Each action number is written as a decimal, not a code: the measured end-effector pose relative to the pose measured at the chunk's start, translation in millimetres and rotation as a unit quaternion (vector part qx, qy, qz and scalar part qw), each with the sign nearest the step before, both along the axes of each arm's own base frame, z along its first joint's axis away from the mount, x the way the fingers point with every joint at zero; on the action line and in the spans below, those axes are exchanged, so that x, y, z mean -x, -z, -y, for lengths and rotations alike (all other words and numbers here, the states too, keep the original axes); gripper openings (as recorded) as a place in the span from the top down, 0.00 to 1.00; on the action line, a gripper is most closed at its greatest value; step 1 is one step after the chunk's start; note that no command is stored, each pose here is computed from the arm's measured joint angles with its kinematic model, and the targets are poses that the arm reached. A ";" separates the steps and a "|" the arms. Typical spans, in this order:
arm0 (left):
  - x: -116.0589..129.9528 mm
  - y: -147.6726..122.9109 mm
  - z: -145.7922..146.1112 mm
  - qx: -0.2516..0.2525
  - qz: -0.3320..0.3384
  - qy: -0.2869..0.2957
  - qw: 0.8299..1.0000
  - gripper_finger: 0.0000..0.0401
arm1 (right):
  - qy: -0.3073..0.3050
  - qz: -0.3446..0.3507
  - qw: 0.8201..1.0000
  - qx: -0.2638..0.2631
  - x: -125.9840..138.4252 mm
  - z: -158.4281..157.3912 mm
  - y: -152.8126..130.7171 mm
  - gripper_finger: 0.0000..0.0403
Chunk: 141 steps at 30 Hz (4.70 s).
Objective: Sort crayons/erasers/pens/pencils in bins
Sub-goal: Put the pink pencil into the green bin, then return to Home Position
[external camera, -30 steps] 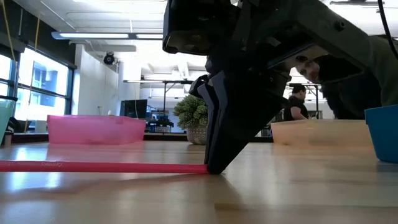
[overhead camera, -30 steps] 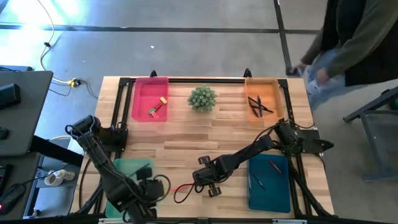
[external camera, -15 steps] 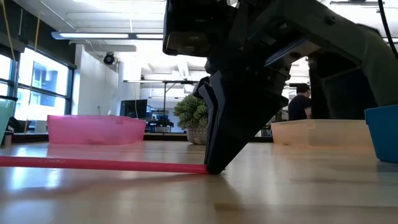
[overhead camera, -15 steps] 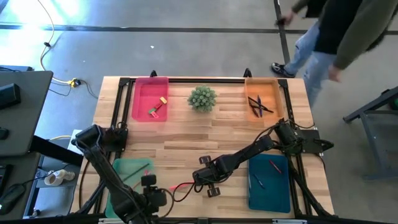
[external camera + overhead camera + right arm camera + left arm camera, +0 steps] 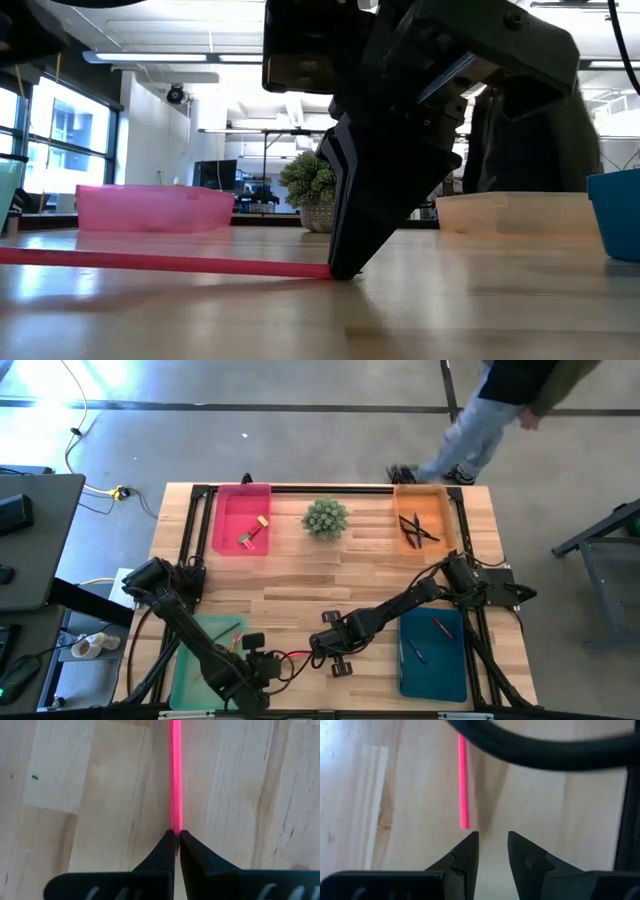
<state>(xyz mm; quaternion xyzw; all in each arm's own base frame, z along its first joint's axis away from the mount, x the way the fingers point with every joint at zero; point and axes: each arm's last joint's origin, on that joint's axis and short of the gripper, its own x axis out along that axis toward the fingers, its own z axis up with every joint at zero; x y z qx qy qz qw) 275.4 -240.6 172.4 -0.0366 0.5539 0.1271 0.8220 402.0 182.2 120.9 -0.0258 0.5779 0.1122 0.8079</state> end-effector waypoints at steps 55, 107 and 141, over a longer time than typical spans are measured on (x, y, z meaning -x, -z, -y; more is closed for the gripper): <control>-35.4 37.9 -43.1 0.035 -0.065 0.018 0.997 0.97 | 0.002 0.008 1.000 -0.001 -1.0 -1.0 -0.5 1.00; 45.8 -88.2 -59.4 0.122 -0.014 -0.165 0.979 0.99 | 0.070 0.004 0.989 0.132 42.3 39.9 -100.8 0.79; 200.6 -113.6 -9.2 0.129 -0.080 -0.231 0.961 0.77 | 0.340 0.055 0.938 0.044 15.4 129.1 -119.9 0.79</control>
